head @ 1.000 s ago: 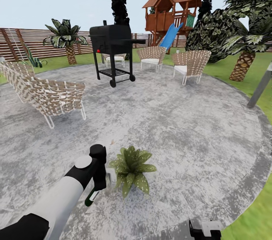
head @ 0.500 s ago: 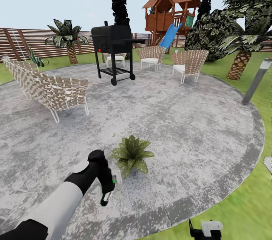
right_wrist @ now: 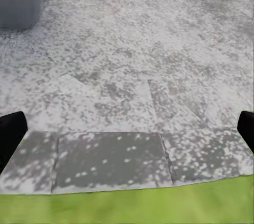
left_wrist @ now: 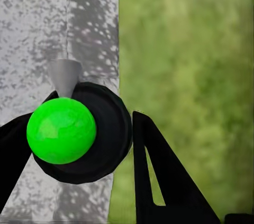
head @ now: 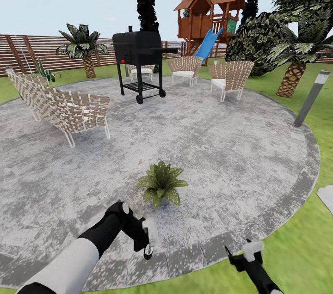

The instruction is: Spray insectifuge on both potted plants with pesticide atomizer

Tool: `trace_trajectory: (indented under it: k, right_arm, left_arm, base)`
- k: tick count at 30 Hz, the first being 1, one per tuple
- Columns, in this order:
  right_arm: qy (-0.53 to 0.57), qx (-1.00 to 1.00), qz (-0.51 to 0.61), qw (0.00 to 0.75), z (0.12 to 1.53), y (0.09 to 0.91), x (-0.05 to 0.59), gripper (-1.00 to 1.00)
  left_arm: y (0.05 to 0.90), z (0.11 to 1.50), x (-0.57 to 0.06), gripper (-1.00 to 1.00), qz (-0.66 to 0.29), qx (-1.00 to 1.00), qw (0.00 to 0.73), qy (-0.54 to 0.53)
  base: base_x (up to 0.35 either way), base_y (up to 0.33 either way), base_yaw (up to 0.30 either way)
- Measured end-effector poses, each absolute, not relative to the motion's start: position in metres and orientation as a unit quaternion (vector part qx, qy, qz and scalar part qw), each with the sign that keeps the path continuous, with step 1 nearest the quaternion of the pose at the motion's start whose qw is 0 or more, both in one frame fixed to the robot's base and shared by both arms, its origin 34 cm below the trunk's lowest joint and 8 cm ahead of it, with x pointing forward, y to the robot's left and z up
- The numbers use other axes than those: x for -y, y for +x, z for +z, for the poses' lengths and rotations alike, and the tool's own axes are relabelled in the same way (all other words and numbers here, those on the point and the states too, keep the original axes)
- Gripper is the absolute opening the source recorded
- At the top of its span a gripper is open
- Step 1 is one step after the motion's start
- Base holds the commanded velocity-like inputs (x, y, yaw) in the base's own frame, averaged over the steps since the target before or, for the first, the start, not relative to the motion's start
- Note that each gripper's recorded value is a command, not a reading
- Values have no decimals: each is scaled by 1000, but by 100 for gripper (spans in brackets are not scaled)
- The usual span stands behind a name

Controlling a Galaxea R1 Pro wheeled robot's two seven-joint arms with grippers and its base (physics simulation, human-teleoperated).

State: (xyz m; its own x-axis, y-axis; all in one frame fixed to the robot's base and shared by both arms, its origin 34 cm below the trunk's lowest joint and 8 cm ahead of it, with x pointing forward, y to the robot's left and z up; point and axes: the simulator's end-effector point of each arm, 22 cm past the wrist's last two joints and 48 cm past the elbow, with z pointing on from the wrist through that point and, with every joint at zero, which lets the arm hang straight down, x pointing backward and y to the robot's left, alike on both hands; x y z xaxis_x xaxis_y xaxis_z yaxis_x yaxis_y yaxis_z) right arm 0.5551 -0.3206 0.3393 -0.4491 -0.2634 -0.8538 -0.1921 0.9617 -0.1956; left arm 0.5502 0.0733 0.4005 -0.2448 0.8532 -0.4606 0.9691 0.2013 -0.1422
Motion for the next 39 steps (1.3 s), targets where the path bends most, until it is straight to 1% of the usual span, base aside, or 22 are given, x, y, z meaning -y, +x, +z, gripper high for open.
trace_trajectory:
  k: [2,4,7,9,11,15,23,35,36,37,39]
  right_arm:
    - [-168,-852,7,495,340,558,301,100]
    - [-204,-850,30,486,342,563,286,100]
    - [-266,-836,32,479,351,581,272,100]
    - [-291,-827,27,480,358,593,268,100]
    - [-298,-823,25,482,362,600,266,100]
    - [-311,-811,40,494,374,613,244,100]
    - [-291,-792,30,536,408,652,224,100]
    - [-345,-758,71,550,434,665,159,100]
    - [-470,-711,186,490,430,618,91,100]
    - [-491,-699,215,474,431,606,78,100]
    - [-502,-688,233,469,438,604,66,100]
  left_arm:
    - [544,393,-74,-100,-203,-761,144,600]
    - [550,389,-72,-100,-191,-752,169,608]
    - [571,388,-75,-100,-154,-752,207,607]
    - [578,388,-81,-100,-144,-756,216,601]
    - [584,391,-85,-100,-142,-761,225,592]
    - [569,379,-84,-100,-154,-765,217,587]
    - [569,374,-89,-100,-156,-781,221,564]
    - [565,364,-113,-100,-154,-778,209,573]
    - [567,368,-106,-100,-160,-762,226,585]
    - [566,367,-106,-100,-161,-762,224,586]
    - [562,364,-107,-100,-162,-763,217,587]
  base:
    - [0,0,0]
    - [0,0,0]
    - [0,0,0]
    - [0,0,0]
    - [0,0,0]
    - [0,0,0]
    - [0,0,0]
    - [0,0,0]
    - [0,0,0]
    - [0,0,0]
    - [0,0,0]
